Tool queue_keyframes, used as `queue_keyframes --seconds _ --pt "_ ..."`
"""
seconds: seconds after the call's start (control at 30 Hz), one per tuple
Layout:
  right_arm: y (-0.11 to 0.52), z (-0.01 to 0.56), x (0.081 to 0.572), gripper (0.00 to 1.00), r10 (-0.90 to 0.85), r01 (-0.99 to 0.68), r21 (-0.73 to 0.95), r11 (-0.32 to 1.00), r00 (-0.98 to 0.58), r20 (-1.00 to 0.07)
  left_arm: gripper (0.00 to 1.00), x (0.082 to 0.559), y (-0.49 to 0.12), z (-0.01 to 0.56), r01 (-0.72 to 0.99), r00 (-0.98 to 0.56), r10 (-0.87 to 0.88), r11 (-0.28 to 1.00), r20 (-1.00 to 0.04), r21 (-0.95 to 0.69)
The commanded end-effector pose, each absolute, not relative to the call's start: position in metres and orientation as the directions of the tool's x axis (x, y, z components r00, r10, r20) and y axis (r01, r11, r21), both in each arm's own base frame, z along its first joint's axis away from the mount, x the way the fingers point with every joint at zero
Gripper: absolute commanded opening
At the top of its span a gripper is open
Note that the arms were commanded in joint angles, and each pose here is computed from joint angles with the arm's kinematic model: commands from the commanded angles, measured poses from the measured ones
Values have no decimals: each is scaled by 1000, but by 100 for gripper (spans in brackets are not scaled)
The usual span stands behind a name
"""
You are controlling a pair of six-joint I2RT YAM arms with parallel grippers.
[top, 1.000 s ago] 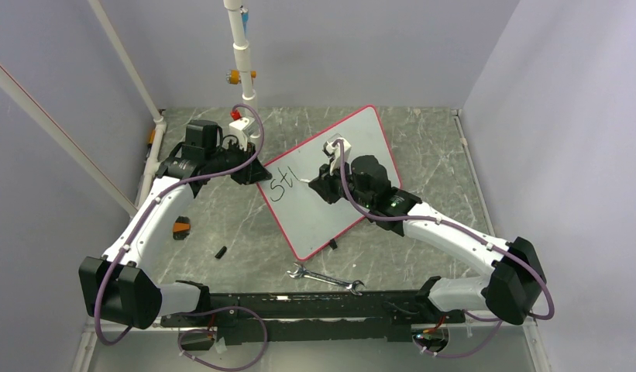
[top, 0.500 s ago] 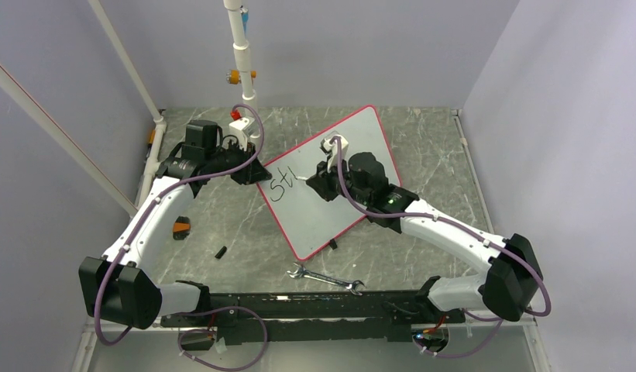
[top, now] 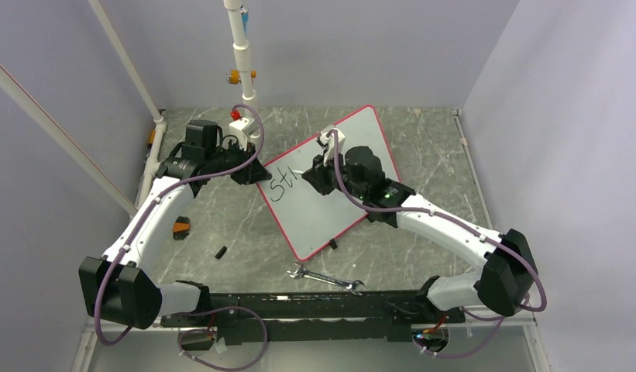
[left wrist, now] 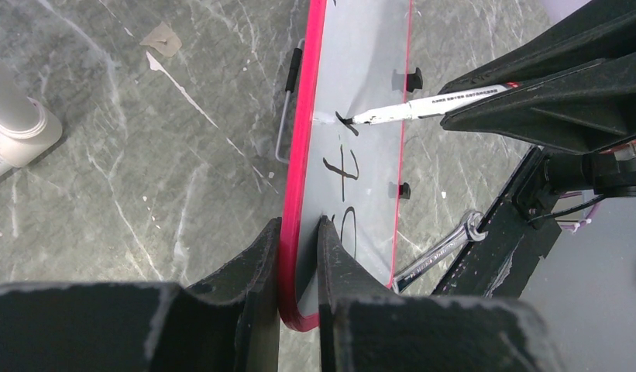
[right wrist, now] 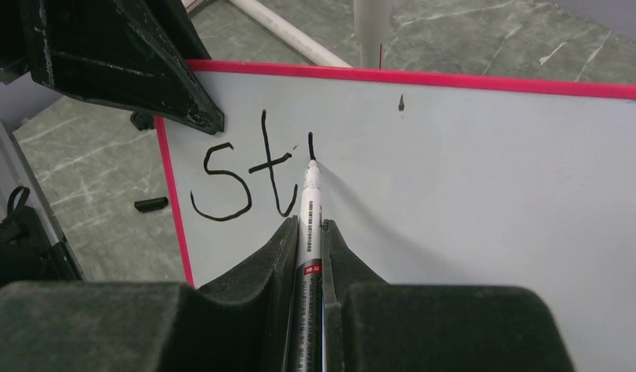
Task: Write a sentence on the whiteboard
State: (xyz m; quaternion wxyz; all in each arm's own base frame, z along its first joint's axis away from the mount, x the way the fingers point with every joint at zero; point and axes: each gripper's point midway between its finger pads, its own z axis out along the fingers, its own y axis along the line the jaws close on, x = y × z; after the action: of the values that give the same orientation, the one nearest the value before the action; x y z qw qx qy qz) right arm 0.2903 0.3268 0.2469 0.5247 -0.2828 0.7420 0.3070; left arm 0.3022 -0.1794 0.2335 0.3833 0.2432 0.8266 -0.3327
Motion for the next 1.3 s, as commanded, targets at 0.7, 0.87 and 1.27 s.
queue_keyframes --seconds 0.7,0.87,1.27 --pt "328 272 316 0 -73 -695 117 710 -238 -968 0 318 -160 237 662 -486 219 724 -846 -193" --pt "322 291 312 0 -39 -691 121 713 -211 -977 0 318 -159 237 658 -485 218 729 -847 -189" --pt "300 318 292 0 46 -688 144 712 -158 -986 0 318 -159 237 658 -486 217 729 -847 -191"
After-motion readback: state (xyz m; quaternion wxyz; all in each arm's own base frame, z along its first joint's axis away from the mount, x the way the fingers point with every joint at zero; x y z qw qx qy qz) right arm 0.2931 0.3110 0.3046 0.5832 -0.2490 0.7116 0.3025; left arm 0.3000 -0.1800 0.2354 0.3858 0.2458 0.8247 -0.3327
